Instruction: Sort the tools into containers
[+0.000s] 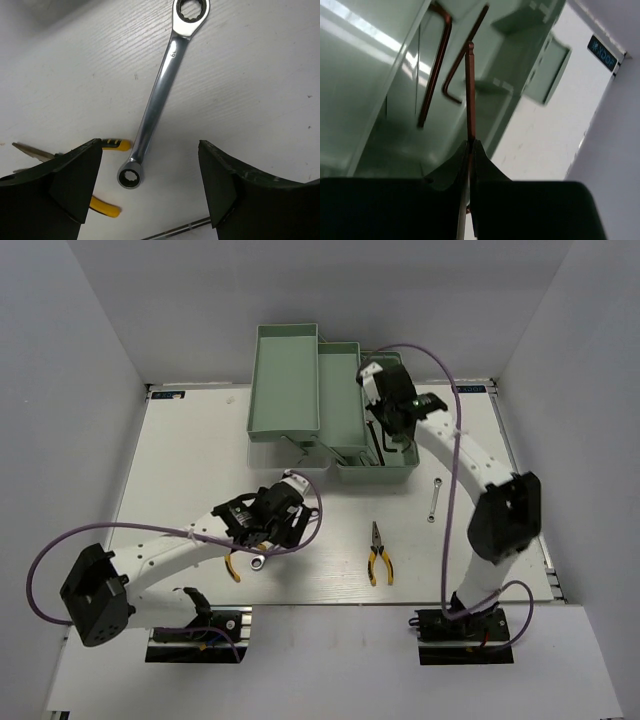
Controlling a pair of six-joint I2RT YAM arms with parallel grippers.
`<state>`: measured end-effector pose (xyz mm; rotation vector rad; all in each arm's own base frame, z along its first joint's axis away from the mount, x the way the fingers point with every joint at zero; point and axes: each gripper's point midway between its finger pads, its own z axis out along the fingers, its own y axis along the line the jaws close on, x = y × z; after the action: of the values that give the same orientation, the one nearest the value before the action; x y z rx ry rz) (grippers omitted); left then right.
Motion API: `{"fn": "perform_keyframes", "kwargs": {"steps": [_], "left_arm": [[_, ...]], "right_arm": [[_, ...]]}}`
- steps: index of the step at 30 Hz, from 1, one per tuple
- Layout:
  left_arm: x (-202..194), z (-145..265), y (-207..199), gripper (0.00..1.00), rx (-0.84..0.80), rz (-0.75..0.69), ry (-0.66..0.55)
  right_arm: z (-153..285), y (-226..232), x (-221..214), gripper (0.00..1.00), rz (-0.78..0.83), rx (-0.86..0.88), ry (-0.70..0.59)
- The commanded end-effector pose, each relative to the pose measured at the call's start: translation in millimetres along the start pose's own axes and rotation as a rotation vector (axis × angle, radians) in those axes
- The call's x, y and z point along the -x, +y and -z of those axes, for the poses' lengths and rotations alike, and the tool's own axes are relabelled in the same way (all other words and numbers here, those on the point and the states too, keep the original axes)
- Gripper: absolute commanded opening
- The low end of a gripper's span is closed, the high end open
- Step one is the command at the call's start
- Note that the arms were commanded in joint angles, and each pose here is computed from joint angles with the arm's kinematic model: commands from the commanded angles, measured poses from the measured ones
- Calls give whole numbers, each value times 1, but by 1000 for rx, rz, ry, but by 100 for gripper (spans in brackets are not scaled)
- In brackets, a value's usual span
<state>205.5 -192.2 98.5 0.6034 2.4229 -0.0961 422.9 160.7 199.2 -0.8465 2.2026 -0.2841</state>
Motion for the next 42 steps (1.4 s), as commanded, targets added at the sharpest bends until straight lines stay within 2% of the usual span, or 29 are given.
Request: {"fn": "perform_keyframes", "kwargs": {"steps": [1, 2, 3, 5, 9, 10, 11, 12, 14, 19, 20, 21, 23, 24, 25, 26, 31, 35, 36, 38, 42], "left_arm": [[27, 0, -3, 88, -17, -22, -76], [30, 0, -3, 88, -19, -33, -86], [31, -2, -4, 89, -19, -43, -88], [30, -7, -5, 89, -16, -58, -81], [32, -21, -11, 89, -32, -70, -73], [32, -24, -11, 89, -31, -83, -70], [32, -27, -11, 89, -37, -77, -67], [35, -30, -13, 89, -39, -83, -75], [32, -41, -14, 85, -39, -91, -54], [28, -57, -21, 73, -72, -95, -41], [24, -59, -17, 73, -64, -90, -30], [21, -61, -19, 71, -72, -92, -19], [17, -67, -16, 66, -62, -82, 3], [12, -71, -16, 66, -57, -87, 24], [7, -73, -16, 64, -53, -92, 42], [1, -75, -15, 61, -48, -97, 64], [-18, -88, -12, 59, -10, -95, 167], [-22, -89, -17, 50, -34, -96, 185], [-22, -90, -16, 44, -40, -87, 188], [-27, -90, -23, 37, -78, -76, 208], [-41, -92, -28, 36, -104, -71, 259]], "right_arm": [[-6, -31, 57, 0, -137, -15, -128], [-11, -31, 60, 0, -176, 1, -123], [-41, -21, 44, 0, -204, 29, -38], [-48, -24, 61, 0, -267, 73, -51], [-76, 0, 51, 0, -339, 168, 16], [-77, 6, 50, 25, -344, 200, 17], [-81, 9, 41, 40, -354, 210, 43], [-81, 13, 41, 51, -360, 225, 40], [-74, 9, 39, 57, -373, 230, 29], [-43, -3, 24, 57, -448, 254, 3], [-27, -2, 29, 54, -458, 291, -31], [-33, 1, 4, 52, -501, 296, 26], [-5, -8, 12, 49, -527, 309, -46], [-10, -2, -12, 49, -557, 320, 7], [9, -8, -7, 49, -580, 325, -42], [13, -11, -8, 49, -601, 332, -55], [37, -1, -48, 49, -672, 368, -51], [49, 2, -64, 49, -699, 381, -62], [49, 1, -69, 49, -708, 378, -57], [53, 5, -83, 49, -728, 376, -45], [55, 10, -103, 49, -768, 393, -31]]}}
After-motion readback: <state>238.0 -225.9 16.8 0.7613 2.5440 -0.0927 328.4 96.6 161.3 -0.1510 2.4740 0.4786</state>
